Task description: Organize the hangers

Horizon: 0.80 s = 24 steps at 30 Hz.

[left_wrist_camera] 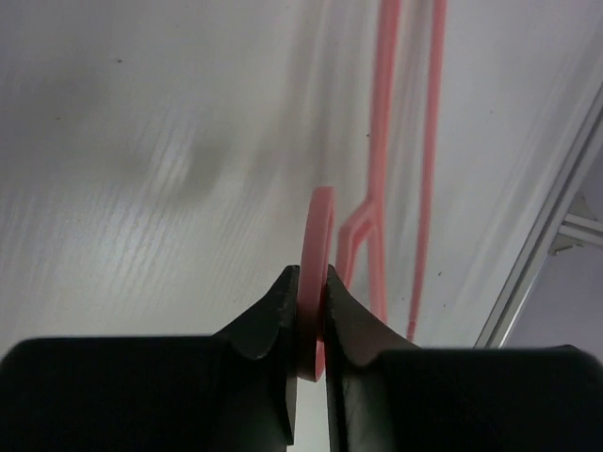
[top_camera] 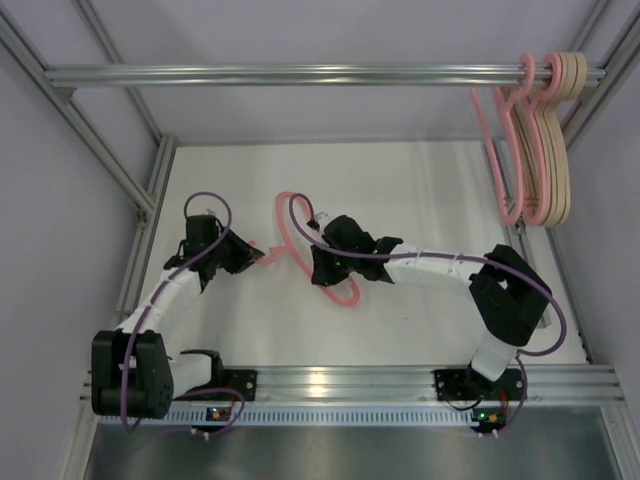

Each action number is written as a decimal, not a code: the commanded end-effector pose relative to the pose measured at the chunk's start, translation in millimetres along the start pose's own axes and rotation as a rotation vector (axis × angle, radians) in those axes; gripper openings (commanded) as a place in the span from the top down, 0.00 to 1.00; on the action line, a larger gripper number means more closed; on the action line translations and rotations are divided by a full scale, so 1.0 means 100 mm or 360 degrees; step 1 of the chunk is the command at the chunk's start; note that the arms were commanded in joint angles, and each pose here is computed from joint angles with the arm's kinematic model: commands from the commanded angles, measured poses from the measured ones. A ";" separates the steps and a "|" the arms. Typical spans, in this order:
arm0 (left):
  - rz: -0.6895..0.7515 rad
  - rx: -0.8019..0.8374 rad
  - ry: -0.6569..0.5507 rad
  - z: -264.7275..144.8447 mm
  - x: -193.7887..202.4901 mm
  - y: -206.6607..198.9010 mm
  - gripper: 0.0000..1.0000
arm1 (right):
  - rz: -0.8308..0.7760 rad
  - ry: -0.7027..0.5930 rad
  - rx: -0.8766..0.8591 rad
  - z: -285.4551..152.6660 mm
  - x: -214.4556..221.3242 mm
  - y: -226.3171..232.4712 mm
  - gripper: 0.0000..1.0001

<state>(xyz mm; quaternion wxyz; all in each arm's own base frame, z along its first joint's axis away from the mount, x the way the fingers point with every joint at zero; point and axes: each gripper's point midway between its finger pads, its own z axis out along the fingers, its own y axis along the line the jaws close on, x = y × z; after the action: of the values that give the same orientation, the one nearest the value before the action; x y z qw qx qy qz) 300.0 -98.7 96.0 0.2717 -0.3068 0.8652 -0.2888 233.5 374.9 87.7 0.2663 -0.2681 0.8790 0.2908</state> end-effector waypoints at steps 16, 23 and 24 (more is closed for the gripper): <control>-0.0078 0.0304 -0.0183 -0.42 -0.04 -0.47 1.00 | -0.0298 -0.0334 0.0100 -0.17 -0.36 0.30 0.43; -0.0070 0.0298 -0.0232 -0.54 -0.08 -0.51 1.00 | -0.0543 -0.0400 0.0394 -0.05 -0.37 0.32 0.40; -0.0067 0.0308 -0.0242 -0.57 -0.10 -0.54 1.00 | -0.0591 -0.0381 0.0424 0.01 -0.31 0.34 0.40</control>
<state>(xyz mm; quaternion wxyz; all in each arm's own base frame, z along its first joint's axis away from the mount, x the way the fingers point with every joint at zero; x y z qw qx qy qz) 286.4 -108.5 152.4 0.3355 -0.3191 0.8173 -0.3430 218.6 391.3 100.6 0.3806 -0.3466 0.8352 0.1937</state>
